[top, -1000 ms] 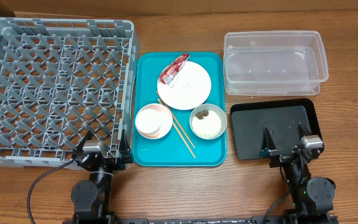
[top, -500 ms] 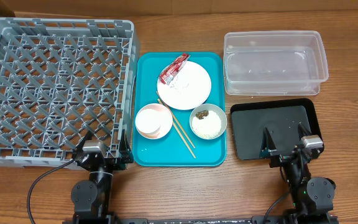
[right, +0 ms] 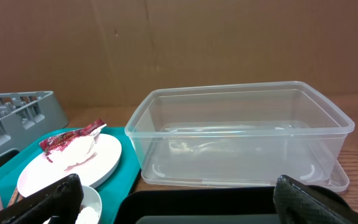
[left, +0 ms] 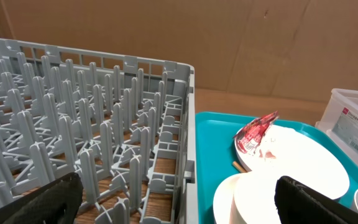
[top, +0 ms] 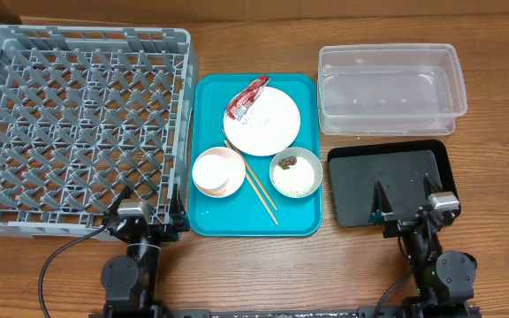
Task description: Sort waste into correct bins and load items into the dishwasher
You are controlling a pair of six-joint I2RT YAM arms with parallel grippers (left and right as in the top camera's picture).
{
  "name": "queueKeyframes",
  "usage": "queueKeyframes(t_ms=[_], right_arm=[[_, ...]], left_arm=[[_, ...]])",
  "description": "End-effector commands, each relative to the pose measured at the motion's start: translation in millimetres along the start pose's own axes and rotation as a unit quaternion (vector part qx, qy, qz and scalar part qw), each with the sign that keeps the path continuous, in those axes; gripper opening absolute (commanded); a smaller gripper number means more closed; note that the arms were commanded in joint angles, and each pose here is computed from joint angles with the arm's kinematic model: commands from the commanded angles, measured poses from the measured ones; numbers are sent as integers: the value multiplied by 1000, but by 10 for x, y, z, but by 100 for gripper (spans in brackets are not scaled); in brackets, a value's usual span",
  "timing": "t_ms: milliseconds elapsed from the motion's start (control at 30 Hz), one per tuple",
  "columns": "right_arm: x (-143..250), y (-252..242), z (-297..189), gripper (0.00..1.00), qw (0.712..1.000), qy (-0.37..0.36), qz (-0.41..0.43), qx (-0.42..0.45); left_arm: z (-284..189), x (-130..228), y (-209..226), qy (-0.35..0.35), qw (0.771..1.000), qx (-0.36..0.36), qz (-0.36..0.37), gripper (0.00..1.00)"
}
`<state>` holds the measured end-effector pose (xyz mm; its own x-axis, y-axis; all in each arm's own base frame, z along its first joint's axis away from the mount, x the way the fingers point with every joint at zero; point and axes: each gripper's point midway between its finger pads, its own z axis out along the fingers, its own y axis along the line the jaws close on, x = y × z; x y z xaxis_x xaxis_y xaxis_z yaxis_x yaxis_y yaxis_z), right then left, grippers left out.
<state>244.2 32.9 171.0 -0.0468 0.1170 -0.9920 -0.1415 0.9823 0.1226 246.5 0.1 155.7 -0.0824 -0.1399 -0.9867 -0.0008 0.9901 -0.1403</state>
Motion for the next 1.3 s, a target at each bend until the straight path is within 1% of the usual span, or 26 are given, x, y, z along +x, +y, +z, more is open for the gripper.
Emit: queueKeyframes(t_ms=[0, 367, 433, 500, 800, 867, 1100, 1267], right_arm=[[6, -10, 1, 100, 1000, -4, -2, 1], [6, -11, 0, 100, 1000, -4, 4, 1], [9, -21, 0, 100, 1000, -4, 23, 4], [4, -25, -2, 100, 999, -3, 39, 6], [-61, -18, -40, 100, 998, 20, 53, 10], [-97, -25, -36, 100, 997, 25, 66, 15], [-296, -1, 41, 100, 996, 54, 68, 19], [-448, 23, 169, 100, 991, 108, 70, 26]], left_arm=[[-3, -5, -19, -3, 1000, 4, 7, 100], [-4, -4, -24, -2, 1000, 6, 6, 100], [-9, -16, -26, -2, 1000, 6, 6, 100], [-26, -38, -29, 4, 1000, 5, 5, 100], [-110, -157, 37, 40, 999, -25, 5, 100], [-109, -201, 36, 51, 998, -27, 11, 100], [6, -330, 15, 101, 994, -32, 12, 100], [128, -359, 14, 171, 984, -40, 11, 100]])
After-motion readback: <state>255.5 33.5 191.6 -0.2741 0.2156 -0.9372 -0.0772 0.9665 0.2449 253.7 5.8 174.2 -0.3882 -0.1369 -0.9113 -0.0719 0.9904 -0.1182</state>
